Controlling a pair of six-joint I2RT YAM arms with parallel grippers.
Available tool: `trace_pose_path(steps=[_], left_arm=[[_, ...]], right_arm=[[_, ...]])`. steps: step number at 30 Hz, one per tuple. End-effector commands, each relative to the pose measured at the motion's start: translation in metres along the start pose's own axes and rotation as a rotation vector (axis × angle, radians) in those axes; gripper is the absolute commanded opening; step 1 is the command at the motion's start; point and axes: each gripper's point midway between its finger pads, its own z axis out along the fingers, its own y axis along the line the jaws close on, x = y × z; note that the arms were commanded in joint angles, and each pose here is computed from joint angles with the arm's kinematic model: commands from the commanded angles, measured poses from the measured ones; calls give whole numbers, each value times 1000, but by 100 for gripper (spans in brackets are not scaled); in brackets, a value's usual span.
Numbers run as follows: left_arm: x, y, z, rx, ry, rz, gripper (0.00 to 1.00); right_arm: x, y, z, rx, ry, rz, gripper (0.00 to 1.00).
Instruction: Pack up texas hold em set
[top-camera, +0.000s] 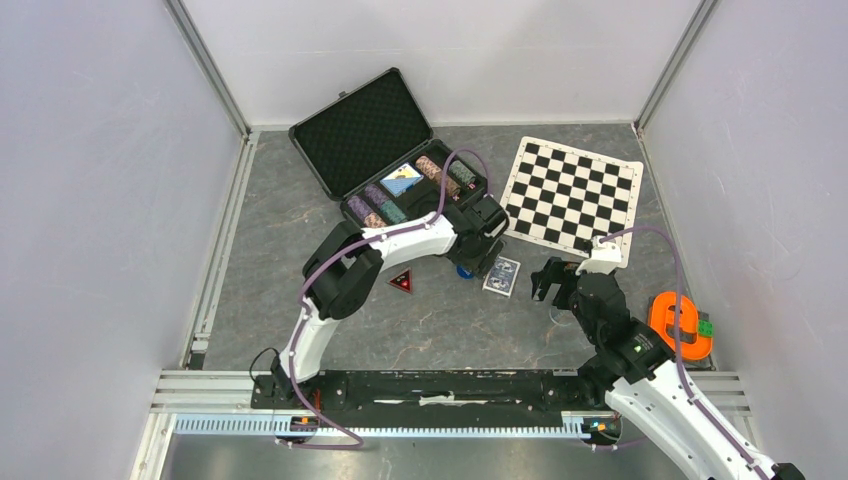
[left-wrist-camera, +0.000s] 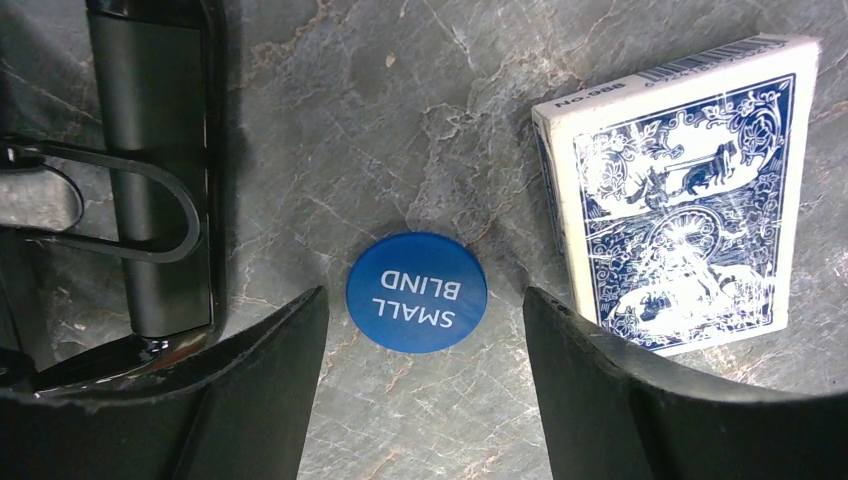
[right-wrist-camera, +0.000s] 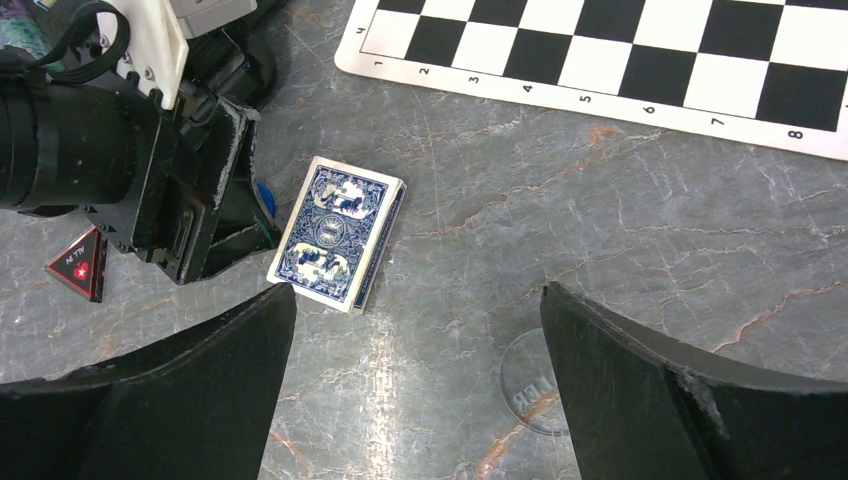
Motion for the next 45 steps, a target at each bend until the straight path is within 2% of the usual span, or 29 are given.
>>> trace_pose_path(steps=[1, 8, 10, 17, 21, 29, 35, 39, 45], left_arm=[[-6, -3, -4, 19, 11, 45, 77], [-5, 6, 2, -36, 33, 53, 73], [-3, 6, 5, -39, 46, 60, 68], [1, 8, 7, -52, 68, 60, 62], [-4, 6, -7, -36, 47, 63, 52], [-18, 7, -36, -31, -8, 59, 50], [-38, 4, -73, 25, -90, 52, 48], [-53, 23, -93, 1, -146, 24, 48], [-76, 73, -99, -38, -188, -62, 48]], right_arm=[[-6, 2, 0, -12, -31, 2, 98], [-5, 2, 1, -13, -27, 1, 98], [-5, 2, 0, -14, -29, 2, 98], [-7, 2, 0, -13, -34, 2, 98], [-6, 1, 0, -11, -35, 2, 98], [-6, 1, 0, -9, -35, 0, 98], [-7, 1, 0, -9, -35, 0, 98], [-5, 1, 0, -9, -33, 0, 98], [-6, 1, 0, -10, -35, 1, 98]])
